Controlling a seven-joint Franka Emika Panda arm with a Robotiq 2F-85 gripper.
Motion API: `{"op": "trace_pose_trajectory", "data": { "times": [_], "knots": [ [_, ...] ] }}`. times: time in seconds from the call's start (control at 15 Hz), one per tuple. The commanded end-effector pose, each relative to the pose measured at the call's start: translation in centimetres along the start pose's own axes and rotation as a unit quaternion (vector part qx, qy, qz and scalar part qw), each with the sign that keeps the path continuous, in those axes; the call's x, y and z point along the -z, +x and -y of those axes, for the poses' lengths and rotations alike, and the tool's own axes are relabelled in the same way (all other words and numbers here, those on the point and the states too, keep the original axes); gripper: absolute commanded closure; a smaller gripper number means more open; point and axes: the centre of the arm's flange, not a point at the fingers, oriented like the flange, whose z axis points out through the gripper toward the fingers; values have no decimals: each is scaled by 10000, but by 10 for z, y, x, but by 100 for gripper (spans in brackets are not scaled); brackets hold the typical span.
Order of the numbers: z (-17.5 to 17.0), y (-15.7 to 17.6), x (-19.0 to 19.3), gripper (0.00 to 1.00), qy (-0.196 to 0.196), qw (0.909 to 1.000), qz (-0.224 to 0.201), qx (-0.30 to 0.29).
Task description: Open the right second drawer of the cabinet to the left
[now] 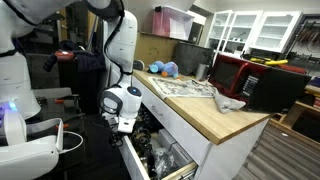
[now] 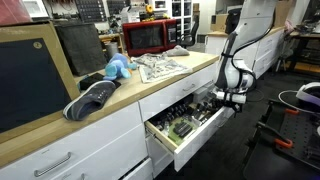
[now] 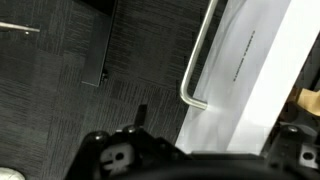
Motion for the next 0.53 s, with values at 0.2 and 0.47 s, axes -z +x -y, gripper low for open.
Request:
{"op": "trace_pose_trajectory", "data": {
  "times": [0.2, 0.47],
  "knots": [
    [-13, -2, 28, 0, -39, 9997, 226, 48],
    [1, 3, 47, 0, 79, 9986, 498, -140]
  ]
}}
